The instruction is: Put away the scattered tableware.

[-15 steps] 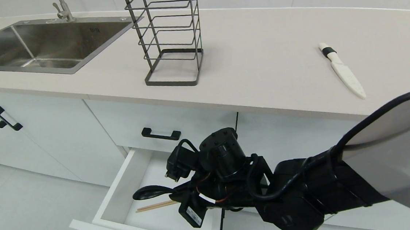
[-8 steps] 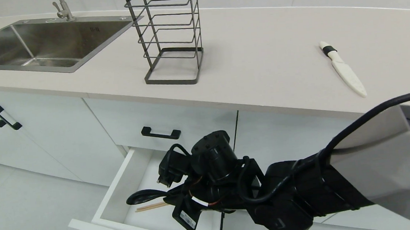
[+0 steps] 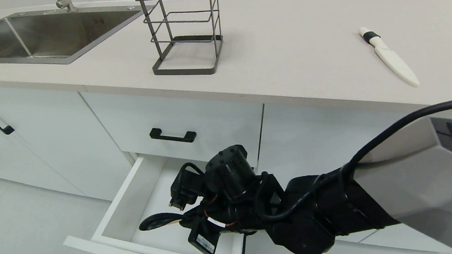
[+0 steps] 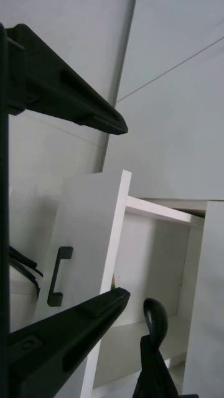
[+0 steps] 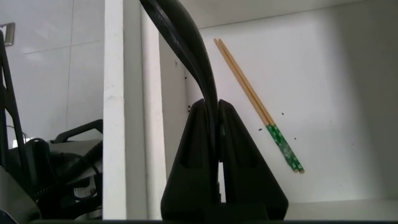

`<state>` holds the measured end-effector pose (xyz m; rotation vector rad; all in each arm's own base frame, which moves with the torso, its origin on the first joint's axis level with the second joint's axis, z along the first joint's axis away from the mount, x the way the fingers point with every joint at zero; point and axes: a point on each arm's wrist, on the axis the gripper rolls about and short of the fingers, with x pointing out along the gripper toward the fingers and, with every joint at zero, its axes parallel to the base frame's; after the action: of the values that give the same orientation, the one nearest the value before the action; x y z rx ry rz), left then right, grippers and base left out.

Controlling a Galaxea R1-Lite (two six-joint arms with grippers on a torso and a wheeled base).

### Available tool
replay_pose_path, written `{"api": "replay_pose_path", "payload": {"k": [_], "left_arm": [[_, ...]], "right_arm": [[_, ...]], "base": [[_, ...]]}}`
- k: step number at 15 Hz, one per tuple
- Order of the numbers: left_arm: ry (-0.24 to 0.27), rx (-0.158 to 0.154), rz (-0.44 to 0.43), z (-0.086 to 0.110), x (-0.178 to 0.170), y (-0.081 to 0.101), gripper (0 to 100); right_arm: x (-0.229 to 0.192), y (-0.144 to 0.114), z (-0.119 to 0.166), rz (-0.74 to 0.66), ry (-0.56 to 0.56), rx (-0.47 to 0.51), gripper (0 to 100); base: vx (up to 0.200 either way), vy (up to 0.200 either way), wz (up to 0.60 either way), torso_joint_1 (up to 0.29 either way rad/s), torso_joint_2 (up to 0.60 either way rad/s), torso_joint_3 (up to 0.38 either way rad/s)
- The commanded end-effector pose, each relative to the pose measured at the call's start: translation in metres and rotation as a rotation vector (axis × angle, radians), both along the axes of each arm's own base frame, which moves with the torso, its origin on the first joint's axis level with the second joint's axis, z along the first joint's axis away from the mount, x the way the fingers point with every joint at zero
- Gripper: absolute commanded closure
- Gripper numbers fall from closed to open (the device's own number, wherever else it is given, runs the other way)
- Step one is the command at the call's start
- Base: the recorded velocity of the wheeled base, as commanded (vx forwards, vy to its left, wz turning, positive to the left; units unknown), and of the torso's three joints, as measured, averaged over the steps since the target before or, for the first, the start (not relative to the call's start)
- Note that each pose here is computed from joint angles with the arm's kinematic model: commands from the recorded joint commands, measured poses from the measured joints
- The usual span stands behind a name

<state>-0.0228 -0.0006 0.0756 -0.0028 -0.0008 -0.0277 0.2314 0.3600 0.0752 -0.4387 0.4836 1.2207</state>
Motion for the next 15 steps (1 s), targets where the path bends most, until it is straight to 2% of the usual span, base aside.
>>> {"api": "replay_pose_path", "payload": {"k": [1, 5, 15], "left_arm": [[0.001, 0.0, 0.0, 0.0, 0.0, 0.0, 0], [0.001, 0.0, 0.0, 0.0, 0.0, 0.0, 0], [0.001, 0.0, 0.0, 0.0, 0.0, 0.0, 0]], "right_arm": [[0.004, 0.007, 0.002, 0.003, -0.008, 0.008, 100], [0.009, 0.013, -0.004, 0.033, -0.045, -0.016, 100], [0.028, 0.024, -0.03, 0.011, -0.029, -0.037, 100]], "base": [[0.0, 0.0, 0.0, 0.0, 0.0, 0.0], [0.0, 0.0, 0.0, -0.001, 0.01, 0.012], [0.0, 0.0, 0.0, 0.0, 0.0, 0.0]]}}
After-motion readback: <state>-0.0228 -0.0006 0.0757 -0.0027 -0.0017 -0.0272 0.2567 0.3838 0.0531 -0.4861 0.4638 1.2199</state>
